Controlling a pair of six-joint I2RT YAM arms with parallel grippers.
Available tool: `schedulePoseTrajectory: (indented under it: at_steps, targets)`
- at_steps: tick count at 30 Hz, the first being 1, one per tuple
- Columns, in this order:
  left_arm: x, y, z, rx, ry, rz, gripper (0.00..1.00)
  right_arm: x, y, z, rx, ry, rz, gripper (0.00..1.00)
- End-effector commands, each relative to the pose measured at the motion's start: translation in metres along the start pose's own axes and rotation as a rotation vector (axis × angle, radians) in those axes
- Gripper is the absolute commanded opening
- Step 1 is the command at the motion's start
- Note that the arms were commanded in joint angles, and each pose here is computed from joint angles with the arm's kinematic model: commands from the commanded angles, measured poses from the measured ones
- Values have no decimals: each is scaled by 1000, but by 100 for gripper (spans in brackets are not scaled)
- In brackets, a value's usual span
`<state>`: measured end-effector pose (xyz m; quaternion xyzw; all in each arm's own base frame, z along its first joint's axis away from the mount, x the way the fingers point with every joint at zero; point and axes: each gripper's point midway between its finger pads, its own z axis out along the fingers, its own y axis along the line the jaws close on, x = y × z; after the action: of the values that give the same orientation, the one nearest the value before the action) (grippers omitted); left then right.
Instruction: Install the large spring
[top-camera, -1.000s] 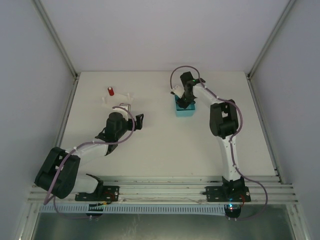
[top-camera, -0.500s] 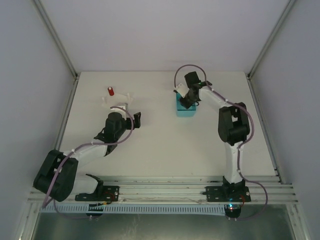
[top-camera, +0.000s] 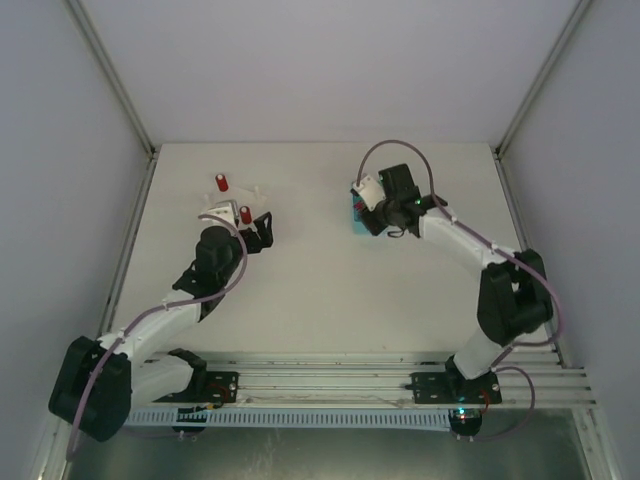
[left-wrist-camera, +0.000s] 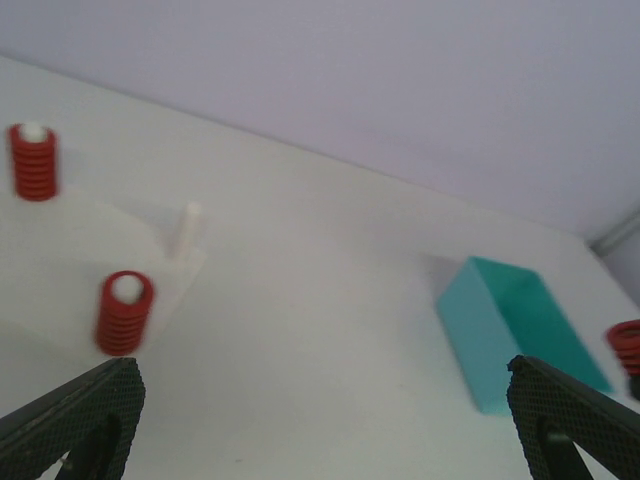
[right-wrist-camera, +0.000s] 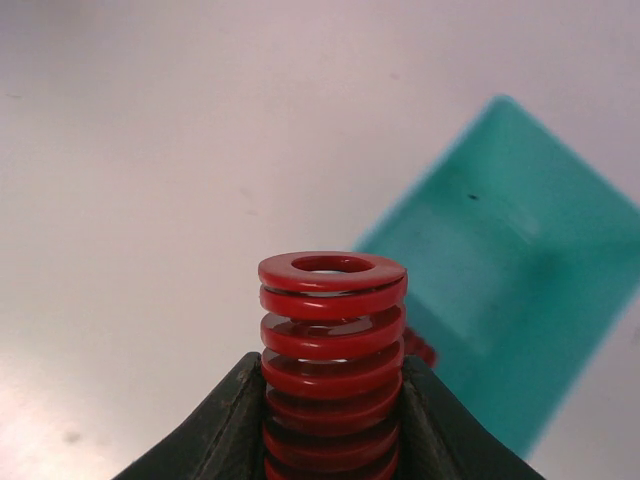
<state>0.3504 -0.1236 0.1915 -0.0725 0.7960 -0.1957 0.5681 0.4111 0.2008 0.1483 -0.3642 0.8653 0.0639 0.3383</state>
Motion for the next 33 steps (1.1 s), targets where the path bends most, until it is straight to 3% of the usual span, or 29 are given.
schedulePoseTrajectory:
  at_steps: [1,6,13,17,21,33]
  targets:
    - [-1,-43,-10,226,45,-58,97,-30,38,-27,-30,-199,19,10]
    - [-1,-78,-22,407,114,-78,82,-29,80,-43,-66,-321,44,10]
    - [12,-120,-29,529,226,-36,66,-21,124,-48,-113,-439,34,10]
    - [21,-144,-32,594,275,-15,61,-22,140,-48,-151,-519,40,10]
    - [34,-158,-30,608,331,17,59,-18,147,-42,-148,-511,34,10]
    - [64,-165,-18,619,446,1,53,-24,161,-55,-170,-585,-24,10]
